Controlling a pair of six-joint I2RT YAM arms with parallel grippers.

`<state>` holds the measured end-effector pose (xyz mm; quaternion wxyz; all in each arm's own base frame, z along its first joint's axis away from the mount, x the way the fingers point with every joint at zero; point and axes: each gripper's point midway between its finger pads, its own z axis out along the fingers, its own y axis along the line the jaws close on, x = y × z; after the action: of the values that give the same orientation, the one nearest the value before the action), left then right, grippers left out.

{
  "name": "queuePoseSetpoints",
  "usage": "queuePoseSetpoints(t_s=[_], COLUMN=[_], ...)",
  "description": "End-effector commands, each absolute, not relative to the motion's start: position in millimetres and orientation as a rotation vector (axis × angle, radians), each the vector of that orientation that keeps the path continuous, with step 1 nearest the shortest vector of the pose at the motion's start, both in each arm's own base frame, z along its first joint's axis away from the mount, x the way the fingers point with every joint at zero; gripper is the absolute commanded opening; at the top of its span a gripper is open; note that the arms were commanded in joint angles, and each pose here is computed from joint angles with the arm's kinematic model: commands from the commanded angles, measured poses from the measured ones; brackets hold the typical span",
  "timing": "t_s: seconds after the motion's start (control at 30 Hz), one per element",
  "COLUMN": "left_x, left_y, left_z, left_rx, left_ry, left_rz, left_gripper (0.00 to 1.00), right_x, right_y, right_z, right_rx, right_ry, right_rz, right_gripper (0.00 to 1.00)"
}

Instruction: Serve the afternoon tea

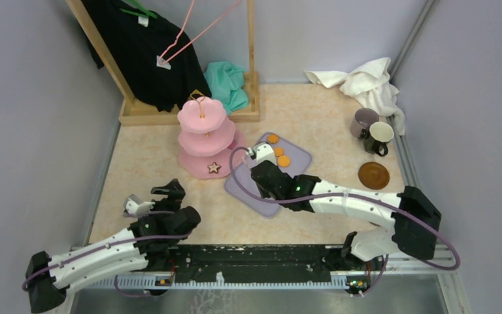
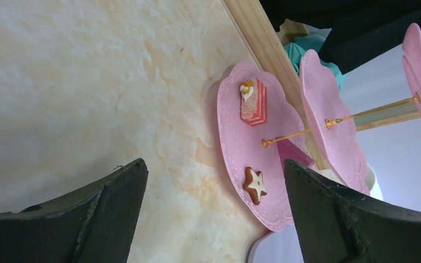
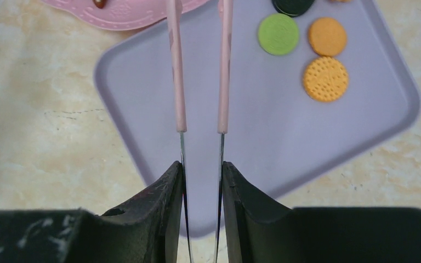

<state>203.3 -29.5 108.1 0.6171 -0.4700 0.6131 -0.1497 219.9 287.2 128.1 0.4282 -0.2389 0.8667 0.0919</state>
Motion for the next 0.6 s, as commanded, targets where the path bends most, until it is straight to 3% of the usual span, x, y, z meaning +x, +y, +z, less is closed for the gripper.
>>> queuePoseSetpoints(t_s=[0.0, 0.2, 0.33, 0.57], left_x=[211, 226, 227, 235], left_y=[-43, -85, -109, -136], left_z=[121, 152, 181, 192], left_rx=[-0.973, -0.705, -0.430, -0.205], left_ry=[1.431, 1.508, 1.425, 1.501], left_rz=[-0.319, -0.358, -0.461, -0.389], left_gripper=[0.99, 0.99, 0.99, 0.99], right_x=[226, 218, 214, 213], right_y=[263, 235, 219, 197], right_z=[151, 141, 136, 115], right_rx=[-0.414, -0.362, -0.309, -0.241], right_ry=[2.137, 2.175, 2.201, 2.270], right_rz=[0.256, 0.219, 0.221, 0.208], right_gripper=[0.29, 0.29, 0.30, 0.31])
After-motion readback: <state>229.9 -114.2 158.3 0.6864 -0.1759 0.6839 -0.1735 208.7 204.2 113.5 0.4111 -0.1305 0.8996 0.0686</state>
